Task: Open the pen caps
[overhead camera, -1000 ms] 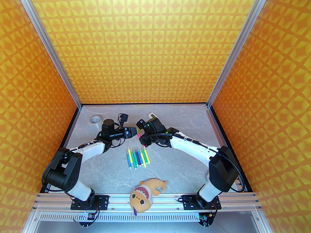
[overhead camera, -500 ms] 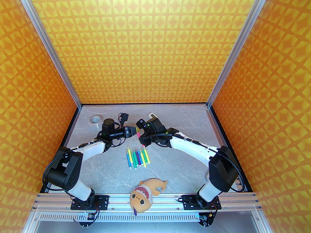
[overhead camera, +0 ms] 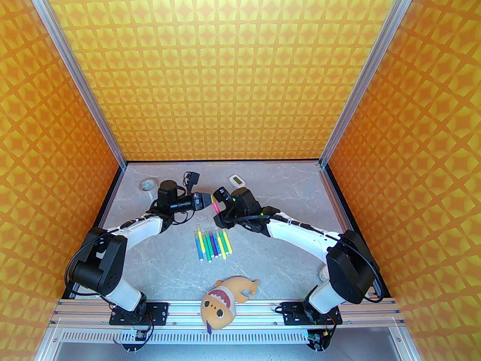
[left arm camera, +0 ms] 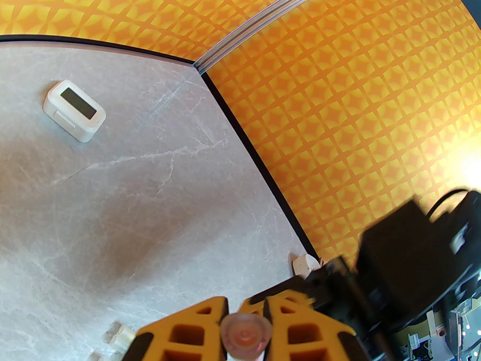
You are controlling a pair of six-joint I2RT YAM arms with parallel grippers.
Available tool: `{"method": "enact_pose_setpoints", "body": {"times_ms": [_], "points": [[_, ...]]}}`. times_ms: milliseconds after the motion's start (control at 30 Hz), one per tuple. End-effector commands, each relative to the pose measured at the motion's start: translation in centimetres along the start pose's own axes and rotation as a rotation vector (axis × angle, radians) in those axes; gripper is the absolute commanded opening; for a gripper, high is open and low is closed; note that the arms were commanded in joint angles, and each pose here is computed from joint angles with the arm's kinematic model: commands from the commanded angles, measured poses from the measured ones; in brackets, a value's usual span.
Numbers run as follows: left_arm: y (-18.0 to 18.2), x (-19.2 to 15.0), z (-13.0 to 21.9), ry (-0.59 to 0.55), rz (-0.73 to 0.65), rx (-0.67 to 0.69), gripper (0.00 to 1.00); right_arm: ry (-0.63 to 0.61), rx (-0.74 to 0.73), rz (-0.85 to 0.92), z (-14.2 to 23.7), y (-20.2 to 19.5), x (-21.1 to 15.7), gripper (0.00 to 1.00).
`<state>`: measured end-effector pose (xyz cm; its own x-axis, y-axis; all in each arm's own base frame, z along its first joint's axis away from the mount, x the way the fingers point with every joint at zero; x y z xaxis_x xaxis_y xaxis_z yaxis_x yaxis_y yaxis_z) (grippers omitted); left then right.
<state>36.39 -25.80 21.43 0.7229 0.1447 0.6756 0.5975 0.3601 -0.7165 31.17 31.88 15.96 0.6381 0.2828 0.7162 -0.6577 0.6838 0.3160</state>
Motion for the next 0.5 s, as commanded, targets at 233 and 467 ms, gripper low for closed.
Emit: {"method": "enact_pose_setpoints", "body": {"times_ms": [233,467], "points": [[-2.6,0.3,0.7,0.041,-0.057,-0.044,0.0,-0.127,0.064,0.009,0.3,1.3,2.6,0.38],[-2.7,0.1,0.9,0.05,-0.074,-0.039,0.0,-0.127,0.063,0.006,0.1,1.3,2.8,0.29]]}}
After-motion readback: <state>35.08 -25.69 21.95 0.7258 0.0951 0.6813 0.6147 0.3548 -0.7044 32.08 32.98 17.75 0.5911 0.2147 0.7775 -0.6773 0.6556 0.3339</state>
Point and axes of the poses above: each hand's point on the last joint's axis, 136 mm out from that joint toward the fingers, its own z axis back along the fingers, its own y axis along the line the jaws close on, x = y × z, the point moved 1 cm from there along z, back along the fingers, and after that the axes turned 5 degrees about -z, right-handed, at the moved point
